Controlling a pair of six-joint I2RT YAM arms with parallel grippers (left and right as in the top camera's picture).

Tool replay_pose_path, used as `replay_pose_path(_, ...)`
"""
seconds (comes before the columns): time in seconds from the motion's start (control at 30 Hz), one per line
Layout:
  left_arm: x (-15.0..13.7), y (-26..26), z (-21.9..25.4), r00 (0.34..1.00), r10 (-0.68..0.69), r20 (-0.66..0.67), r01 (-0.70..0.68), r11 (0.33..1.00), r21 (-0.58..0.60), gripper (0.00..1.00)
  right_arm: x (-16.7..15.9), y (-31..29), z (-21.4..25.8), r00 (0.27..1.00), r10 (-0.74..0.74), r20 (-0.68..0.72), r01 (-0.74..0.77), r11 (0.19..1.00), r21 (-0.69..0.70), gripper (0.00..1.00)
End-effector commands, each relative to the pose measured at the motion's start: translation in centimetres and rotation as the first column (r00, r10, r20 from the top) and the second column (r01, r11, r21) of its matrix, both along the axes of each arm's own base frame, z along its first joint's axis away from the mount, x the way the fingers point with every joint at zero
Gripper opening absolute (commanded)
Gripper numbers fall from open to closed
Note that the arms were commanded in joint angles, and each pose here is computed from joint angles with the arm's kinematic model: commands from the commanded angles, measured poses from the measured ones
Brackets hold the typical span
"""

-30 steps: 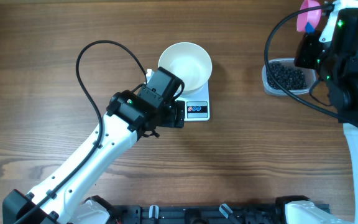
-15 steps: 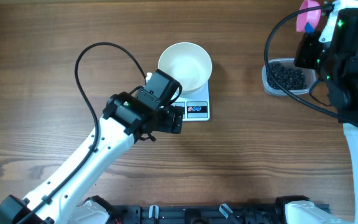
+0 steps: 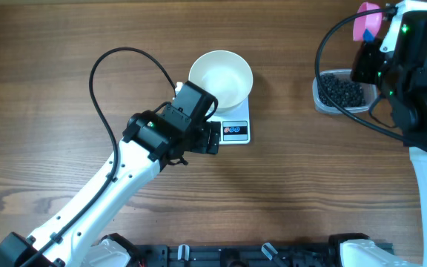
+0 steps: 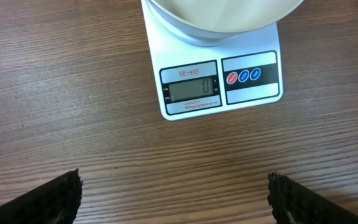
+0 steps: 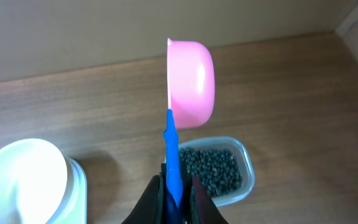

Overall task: Scoop item into bowl and weigh 150g on scale
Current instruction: 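Lower the pink scoop with the right gripper into the black beans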

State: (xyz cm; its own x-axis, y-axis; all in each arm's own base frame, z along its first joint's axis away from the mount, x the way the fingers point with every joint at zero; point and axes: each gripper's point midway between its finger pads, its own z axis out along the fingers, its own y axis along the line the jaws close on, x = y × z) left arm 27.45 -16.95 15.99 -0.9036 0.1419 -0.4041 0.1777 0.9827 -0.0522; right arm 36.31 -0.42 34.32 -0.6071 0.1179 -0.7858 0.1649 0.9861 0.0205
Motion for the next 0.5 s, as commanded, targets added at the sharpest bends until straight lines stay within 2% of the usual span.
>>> replay_pose_path(0.0,-0.1,0.4,0.2,1.0,0.002,0.017,-0.002,1.0,0.012,1.0,-0.3,0.0,-0.1,1.0,0.003,-0.02,-0.003,1.0,0.013,0.04)
replay_pose_path(0.2,0.0,0.4,0.1,1.0,0.002,0.016,-0.003,1.0,0.012,1.0,-0.9,-1.3,-1.0,0.997,-0.035,-0.061,0.039,0.997,0.063,0.04)
replay_pose_path(0.47,-0.1,0.4,0.1,0.999,0.043,0.009,-0.043,0.999,-0.004,1.0,-1.9,-1.5,-1.9,0.993,-0.038,-0.115,0.043,0.998,0.047,0.04)
